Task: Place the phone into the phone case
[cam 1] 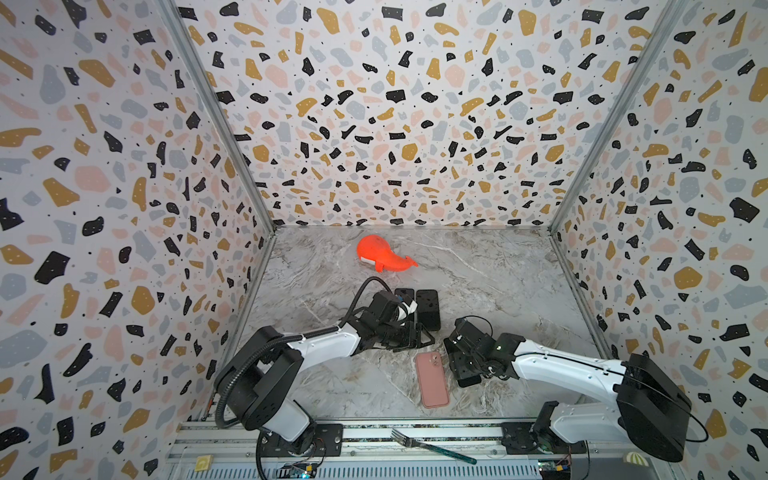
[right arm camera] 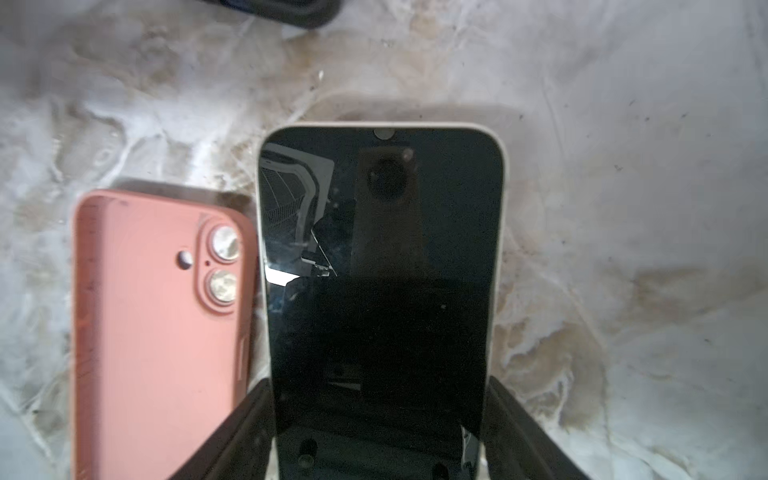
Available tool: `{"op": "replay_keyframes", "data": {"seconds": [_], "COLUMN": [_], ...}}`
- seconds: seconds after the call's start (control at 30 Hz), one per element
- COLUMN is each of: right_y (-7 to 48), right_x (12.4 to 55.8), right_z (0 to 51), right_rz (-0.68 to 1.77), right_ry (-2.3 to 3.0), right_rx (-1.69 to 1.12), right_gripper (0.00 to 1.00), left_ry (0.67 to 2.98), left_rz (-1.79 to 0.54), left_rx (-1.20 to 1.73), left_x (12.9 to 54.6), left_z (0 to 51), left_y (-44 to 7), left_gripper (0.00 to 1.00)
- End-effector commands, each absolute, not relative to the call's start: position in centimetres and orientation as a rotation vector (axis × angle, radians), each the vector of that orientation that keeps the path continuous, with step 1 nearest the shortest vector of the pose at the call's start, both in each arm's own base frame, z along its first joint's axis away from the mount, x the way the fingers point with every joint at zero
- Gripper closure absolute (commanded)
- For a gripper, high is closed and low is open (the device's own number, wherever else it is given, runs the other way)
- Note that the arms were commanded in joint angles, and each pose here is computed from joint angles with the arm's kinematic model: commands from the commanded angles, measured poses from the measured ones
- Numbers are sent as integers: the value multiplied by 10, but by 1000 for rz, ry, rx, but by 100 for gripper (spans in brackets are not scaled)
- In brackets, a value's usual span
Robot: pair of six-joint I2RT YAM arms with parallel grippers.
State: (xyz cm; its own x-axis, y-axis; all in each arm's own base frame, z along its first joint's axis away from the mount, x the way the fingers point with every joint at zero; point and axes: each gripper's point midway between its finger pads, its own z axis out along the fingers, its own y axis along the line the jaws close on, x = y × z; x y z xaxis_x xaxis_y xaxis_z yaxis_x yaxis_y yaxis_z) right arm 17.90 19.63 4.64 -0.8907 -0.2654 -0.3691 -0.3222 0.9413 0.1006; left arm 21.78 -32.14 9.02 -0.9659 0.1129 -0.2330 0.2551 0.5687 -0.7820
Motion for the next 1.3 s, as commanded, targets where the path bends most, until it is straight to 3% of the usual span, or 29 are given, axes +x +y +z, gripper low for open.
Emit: {"op": "replay_keyframes", "data": {"seconds": [0.0, 0.2, 0.73, 1.27], "right_y": [203, 213, 218, 222], "right_x": [185, 185, 181, 182], "right_z": [67, 78, 81, 81], "right_rz": [282, 367, 449, 456], "right_ry": [2682, 2645, 2621, 2619], "right_rx": [-439, -454, -464, -475], "right_gripper": [44, 46, 47, 48], "left_ry": [2573, 2451, 2463, 2423], "left_rz": [-1476, -1621, -1615, -1691], "left_rx": [343, 317, 313, 289], "left_x": [212, 216, 234, 233], "left_z": [104, 125, 101, 104], "left_y": [-338, -351, -367, -371], "left_gripper": [27, 32, 46, 81]}}
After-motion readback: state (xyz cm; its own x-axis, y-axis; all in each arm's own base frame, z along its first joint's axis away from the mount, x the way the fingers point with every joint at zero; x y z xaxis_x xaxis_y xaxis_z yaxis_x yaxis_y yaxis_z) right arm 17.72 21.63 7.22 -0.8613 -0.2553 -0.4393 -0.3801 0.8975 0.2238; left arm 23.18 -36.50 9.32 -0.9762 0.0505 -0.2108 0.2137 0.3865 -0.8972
